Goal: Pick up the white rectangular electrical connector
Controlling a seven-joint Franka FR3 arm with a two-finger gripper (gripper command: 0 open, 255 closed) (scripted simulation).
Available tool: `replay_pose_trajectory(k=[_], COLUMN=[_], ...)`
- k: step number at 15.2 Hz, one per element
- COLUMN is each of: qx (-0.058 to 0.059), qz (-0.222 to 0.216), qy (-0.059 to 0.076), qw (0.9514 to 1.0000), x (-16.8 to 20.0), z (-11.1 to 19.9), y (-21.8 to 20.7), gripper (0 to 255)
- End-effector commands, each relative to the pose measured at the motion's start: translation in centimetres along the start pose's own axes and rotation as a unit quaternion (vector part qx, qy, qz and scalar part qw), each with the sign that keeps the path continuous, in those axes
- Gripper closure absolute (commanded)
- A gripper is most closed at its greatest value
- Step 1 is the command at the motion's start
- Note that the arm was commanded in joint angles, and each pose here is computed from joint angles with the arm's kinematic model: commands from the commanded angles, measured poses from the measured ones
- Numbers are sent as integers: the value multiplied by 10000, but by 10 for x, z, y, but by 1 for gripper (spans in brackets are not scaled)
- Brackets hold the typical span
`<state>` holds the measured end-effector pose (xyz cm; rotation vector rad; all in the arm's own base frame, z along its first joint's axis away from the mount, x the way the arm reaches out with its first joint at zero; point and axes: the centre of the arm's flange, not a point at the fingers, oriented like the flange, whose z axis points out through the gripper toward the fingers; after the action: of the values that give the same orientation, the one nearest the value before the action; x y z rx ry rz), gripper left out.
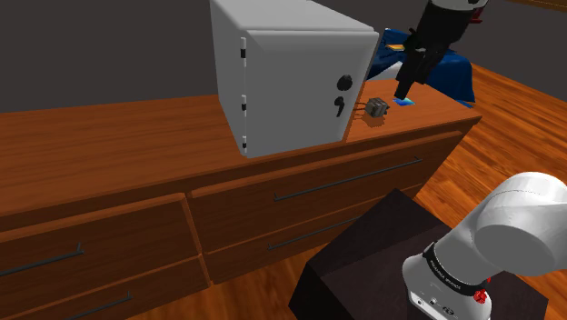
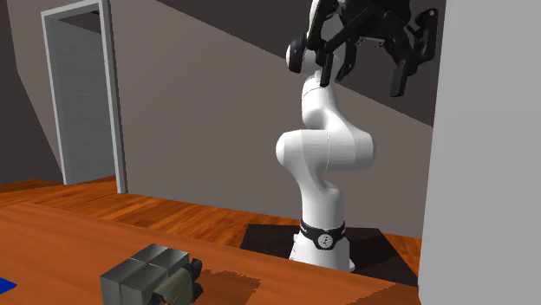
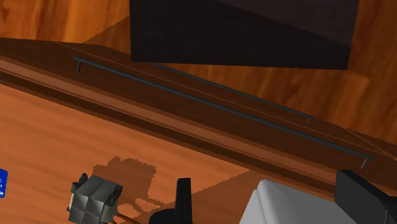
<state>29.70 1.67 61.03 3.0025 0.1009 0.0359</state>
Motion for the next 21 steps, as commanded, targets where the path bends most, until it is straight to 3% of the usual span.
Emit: replay_pose_trajectory(k=[1, 21], qx=[0, 734], qz=[0, 741], qy=[0, -62], qw=[10000, 9945], x=[0, 104], z=[0, 157], y=[0, 208], gripper=[0, 0])
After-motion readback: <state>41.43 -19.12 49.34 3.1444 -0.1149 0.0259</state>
